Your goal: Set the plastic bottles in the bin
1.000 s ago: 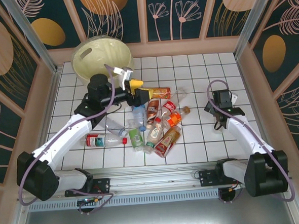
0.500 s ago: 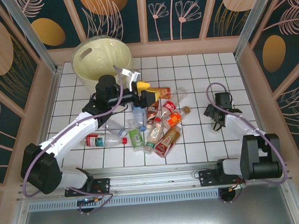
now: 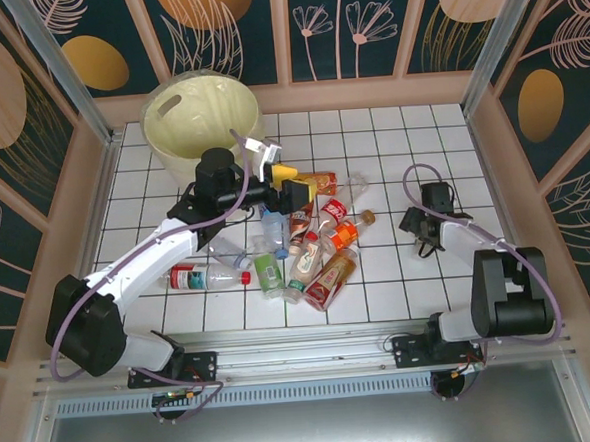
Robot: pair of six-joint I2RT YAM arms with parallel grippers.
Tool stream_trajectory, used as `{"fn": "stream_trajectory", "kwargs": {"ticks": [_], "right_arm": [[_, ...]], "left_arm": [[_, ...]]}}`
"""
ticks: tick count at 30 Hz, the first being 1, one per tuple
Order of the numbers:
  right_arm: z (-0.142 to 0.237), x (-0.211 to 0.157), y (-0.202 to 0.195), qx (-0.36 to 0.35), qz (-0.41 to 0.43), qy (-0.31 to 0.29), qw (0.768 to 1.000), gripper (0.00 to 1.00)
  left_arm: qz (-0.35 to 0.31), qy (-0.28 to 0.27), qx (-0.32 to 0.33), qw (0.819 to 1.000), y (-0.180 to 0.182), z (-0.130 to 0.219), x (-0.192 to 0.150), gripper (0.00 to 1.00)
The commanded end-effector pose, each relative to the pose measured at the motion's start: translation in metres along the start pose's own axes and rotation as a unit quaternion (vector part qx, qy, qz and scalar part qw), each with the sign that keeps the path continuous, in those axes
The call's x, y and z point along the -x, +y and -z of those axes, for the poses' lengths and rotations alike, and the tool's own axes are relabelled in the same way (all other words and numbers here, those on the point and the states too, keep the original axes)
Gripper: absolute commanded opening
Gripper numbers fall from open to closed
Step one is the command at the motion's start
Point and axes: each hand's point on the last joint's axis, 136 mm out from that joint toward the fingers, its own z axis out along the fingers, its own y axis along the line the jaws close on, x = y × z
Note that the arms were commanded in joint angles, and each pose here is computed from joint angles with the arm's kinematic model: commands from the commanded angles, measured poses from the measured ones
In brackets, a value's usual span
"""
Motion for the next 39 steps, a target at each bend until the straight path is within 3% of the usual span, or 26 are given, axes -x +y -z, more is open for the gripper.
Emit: {"fn": "stream_trajectory", "kwargs": {"ticks": [1, 10, 14, 18, 21, 24, 29, 34, 39], "right_arm": [[0.000, 0.016, 0.005, 0.003, 0.004, -0.016, 1.000, 0.77], [0.007, 0.019, 0.015, 0.026, 0.013, -0.028, 0.999, 0.62], [0.022, 0.026, 0.025, 0.053, 0.021, -0.046, 0.997, 0.61], [0.051, 0.035, 0.055, 0.123, 0.043, -0.082, 0.988, 0.61], [0.086, 0.036, 0.092, 0.216, 0.067, -0.108, 0.968, 0.62], [0.126, 0.035, 0.127, 0.309, 0.085, -0.123, 0.939, 0.61], [0.189, 0.017, 0.176, 0.458, 0.126, -0.125, 0.871, 0.60], [0.240, 0.001, 0.198, 0.567, 0.151, -0.108, 0.802, 0.60], [0.277, -0.011, 0.210, 0.649, 0.155, -0.083, 0.740, 0.60]], "left_arm": [[-0.015, -0.006, 0.002, 1.000, -0.001, -0.003, 0.008, 0.99], [0.016, -0.008, 0.017, 1.000, 0.010, -0.010, 0.010, 0.99], [0.039, -0.019, 0.006, 0.999, 0.011, -0.015, 0.013, 0.99], [0.065, -0.028, -0.006, 0.997, 0.014, -0.020, 0.012, 0.99], [0.072, -0.039, -0.026, 0.996, 0.011, -0.022, 0.013, 0.99], [0.079, -0.049, -0.038, 0.995, 0.010, -0.024, 0.015, 0.99], [0.091, -0.061, -0.064, 0.992, 0.006, -0.027, 0.019, 0.99], [0.094, -0.077, -0.078, 0.990, 0.002, -0.026, 0.025, 0.99], [0.076, -0.091, -0.144, 0.982, -0.021, -0.018, 0.030, 0.99]]}}
